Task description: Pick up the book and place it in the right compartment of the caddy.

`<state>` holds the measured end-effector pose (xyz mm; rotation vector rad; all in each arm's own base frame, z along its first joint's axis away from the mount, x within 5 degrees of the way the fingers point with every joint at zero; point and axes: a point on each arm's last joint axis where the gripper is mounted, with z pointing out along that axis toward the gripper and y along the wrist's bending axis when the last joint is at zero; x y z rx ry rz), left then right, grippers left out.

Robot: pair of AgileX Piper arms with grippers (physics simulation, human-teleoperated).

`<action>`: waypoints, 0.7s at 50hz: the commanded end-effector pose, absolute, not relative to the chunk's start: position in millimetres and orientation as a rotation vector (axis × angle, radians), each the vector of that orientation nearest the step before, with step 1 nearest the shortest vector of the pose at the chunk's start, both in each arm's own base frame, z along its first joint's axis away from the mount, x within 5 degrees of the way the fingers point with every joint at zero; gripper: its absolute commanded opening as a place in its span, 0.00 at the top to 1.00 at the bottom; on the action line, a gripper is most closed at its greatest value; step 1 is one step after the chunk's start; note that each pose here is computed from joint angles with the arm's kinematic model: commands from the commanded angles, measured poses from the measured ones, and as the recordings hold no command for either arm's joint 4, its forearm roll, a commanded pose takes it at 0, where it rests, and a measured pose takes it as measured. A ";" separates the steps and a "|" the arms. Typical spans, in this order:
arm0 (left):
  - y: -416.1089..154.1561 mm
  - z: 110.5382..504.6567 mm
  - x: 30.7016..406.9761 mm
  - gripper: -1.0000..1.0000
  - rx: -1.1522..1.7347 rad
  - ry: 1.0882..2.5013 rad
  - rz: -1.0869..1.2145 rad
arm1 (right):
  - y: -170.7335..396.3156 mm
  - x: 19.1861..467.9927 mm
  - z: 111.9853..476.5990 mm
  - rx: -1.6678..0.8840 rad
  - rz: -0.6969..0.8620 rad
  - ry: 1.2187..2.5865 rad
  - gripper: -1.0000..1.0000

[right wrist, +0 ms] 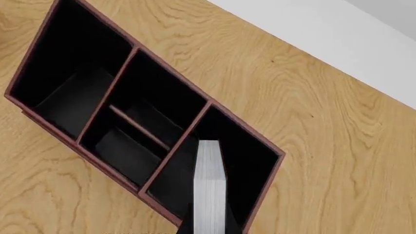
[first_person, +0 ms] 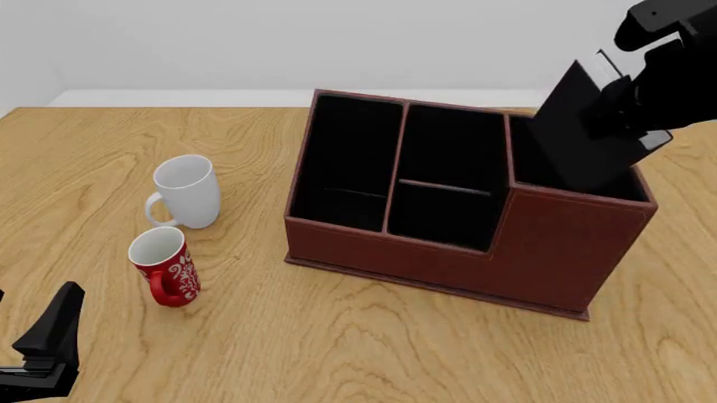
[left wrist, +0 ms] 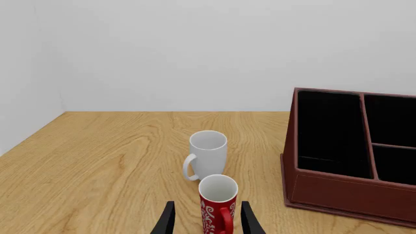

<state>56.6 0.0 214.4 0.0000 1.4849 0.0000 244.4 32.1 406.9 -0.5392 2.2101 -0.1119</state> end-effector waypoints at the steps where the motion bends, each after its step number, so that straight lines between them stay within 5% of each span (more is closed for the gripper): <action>1: 0.0 214.4 56.6 0.00 0.000 1.485 0.000 | 26.4 246.4 402.7 -0.486 -0.115 2.219 1.00; 35: 0.0 214.4 56.6 0.00 0.000 1.485 0.000 | 15.2 263.3 370.1 -0.416 -0.126 2.271 1.00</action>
